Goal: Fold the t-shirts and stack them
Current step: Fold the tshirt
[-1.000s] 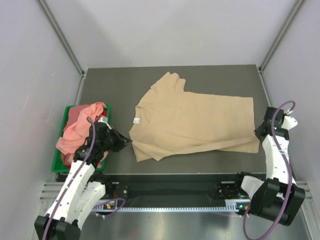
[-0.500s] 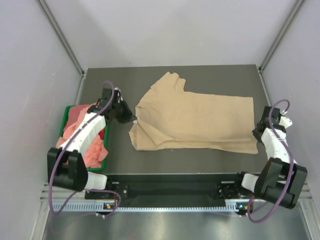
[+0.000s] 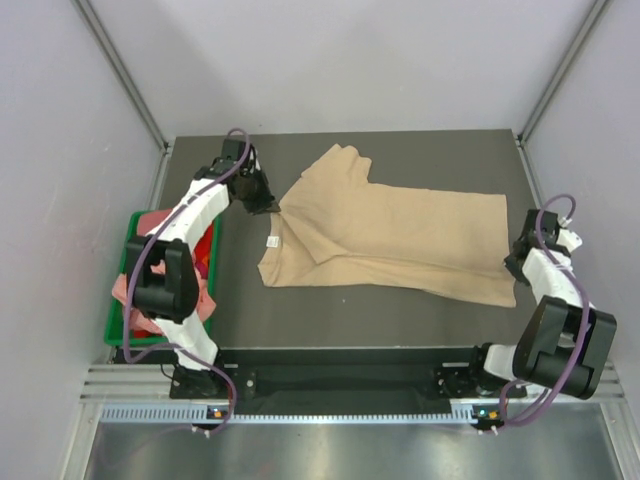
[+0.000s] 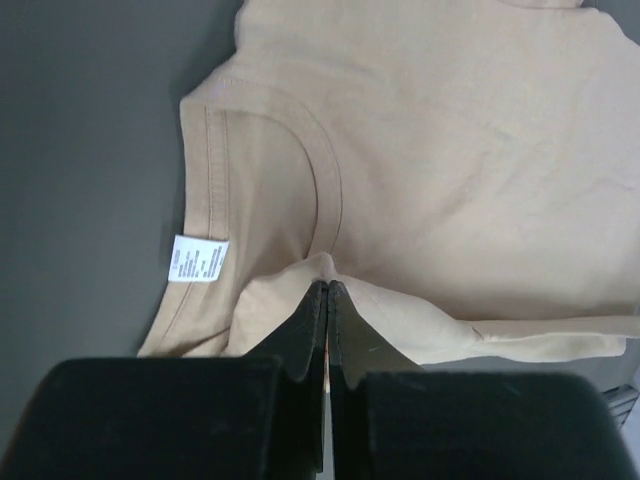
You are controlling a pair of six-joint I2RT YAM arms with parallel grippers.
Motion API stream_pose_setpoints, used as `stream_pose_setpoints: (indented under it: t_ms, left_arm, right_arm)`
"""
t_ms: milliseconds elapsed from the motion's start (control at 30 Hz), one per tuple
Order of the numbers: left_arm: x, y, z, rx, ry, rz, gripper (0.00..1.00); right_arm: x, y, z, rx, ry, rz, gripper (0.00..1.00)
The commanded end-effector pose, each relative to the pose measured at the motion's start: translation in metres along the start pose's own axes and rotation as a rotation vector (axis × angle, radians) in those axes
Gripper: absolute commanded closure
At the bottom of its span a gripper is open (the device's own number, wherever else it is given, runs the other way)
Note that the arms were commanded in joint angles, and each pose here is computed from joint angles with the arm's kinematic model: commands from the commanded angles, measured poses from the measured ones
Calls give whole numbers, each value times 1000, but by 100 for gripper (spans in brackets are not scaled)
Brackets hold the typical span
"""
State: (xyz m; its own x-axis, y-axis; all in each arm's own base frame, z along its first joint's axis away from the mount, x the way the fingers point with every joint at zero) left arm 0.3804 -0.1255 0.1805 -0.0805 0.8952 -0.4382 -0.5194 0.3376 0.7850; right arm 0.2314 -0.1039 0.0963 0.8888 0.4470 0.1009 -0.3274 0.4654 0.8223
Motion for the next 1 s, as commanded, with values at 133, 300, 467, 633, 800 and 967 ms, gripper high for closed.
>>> stream_pose_setpoints:
  t_ms: [133, 300, 467, 633, 800, 967]
  left_arm:
    - [-8, -11, 25, -14, -46, -6, 100]
    - [-5, -26, 22, 24, -36, -7, 100]
    - [-2, -30, 28, 25, -53, 25, 100]
    - [-2, -34, 32, 33, -70, 27, 100]
    - [-5, -45, 35, 56, -78, 9, 100]
    - [-2, -53, 40, 77, -88, 41, 100]
  right_arm:
    - [23, 3, 34, -85, -31, 78, 100]
    - [30, -1, 43, -99, -16, 78, 100]
    - [38, -10, 44, -81, 21, 82, 100]
    - [45, -13, 45, -92, 68, 73, 100]
    - [55, -13, 47, -96, 98, 79, 100]
    - [60, -20, 46, -73, 117, 71, 100]
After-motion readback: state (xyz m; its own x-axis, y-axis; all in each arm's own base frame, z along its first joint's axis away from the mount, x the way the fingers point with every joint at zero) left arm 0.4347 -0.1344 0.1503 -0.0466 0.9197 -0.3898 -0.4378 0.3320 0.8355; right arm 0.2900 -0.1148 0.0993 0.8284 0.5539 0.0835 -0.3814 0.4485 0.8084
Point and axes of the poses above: each gripper's point midway between its finger pads, its own y axis back along the fingers, its own x axis along the line the jaws close on, z = x × y, the point moved 5 cm from there along y, back along the fingers, and after that the axes turned 5 degrees about -y, right-handed, at the moved point
